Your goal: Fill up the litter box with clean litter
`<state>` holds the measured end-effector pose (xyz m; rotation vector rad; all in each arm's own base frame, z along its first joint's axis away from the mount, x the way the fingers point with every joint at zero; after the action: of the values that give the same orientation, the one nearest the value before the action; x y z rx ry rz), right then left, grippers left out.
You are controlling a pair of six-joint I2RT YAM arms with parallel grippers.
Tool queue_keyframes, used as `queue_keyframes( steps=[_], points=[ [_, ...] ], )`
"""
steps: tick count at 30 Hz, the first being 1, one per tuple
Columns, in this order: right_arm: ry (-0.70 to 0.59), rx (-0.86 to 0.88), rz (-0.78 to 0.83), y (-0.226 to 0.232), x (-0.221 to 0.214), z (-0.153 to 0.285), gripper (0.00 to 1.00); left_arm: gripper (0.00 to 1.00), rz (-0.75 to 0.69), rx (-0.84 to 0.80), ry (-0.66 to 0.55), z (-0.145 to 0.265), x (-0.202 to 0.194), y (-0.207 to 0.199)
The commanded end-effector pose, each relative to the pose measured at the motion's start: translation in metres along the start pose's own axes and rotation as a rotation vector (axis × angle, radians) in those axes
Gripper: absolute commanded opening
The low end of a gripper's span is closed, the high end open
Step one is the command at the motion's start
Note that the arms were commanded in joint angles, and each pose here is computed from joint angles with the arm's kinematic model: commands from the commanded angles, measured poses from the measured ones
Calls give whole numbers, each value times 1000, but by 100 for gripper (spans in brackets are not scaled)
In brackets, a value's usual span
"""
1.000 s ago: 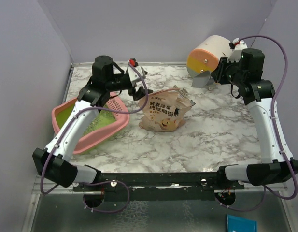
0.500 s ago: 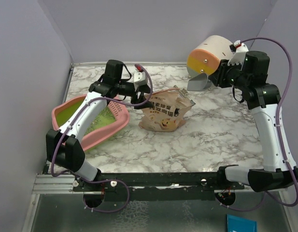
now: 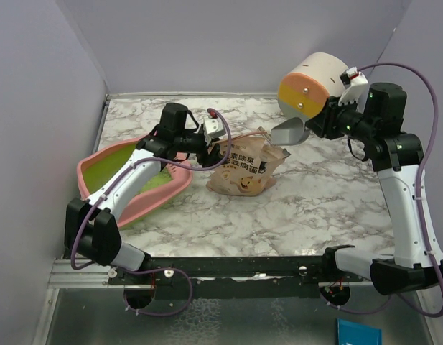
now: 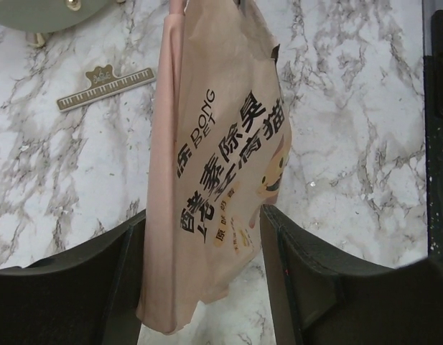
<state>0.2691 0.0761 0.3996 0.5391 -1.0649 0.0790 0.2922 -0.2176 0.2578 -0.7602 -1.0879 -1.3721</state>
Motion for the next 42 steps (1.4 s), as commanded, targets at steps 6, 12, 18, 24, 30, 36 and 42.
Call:
queue_keyframes(
  steps=[6, 12, 18, 24, 30, 36, 42],
  points=[
    [108, 68, -15, -3, -36, -7, 1, 53, -46, 149, -35, 3, 12, 10],
    [133, 105, -22, -2, -42, -12, 1, 37, -44, 187, -27, 2, 13, 13],
    [171, 158, -44, 0, -52, -21, 1, 27, -61, 185, -47, 0, 19, 3],
    [187, 143, -60, -6, -64, -41, 1, 10, -78, 170, -60, -4, 21, -9],
    [237, 146, -43, 5, -76, -61, 1, 0, -67, 168, -97, -6, 19, -20],
    [270, 48, -5, 12, -92, -80, 1, 0, -92, 204, -141, -5, 20, -33],
    [290, -63, 30, -1, -100, -92, 1, 0, -110, 233, -149, -3, 17, -39]
  ],
)
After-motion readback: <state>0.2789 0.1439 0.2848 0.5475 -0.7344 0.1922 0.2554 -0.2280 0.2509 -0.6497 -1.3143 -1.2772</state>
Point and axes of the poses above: each gripper's point midway between its finger pads, its own z axis back along the fingers, its own y axis along the line the jaws close on, x = y × z, the point moved 6 cm from there along z, back along the fingers, and after that the axes turned 11 degrees about -z, right-handed, at the moved point
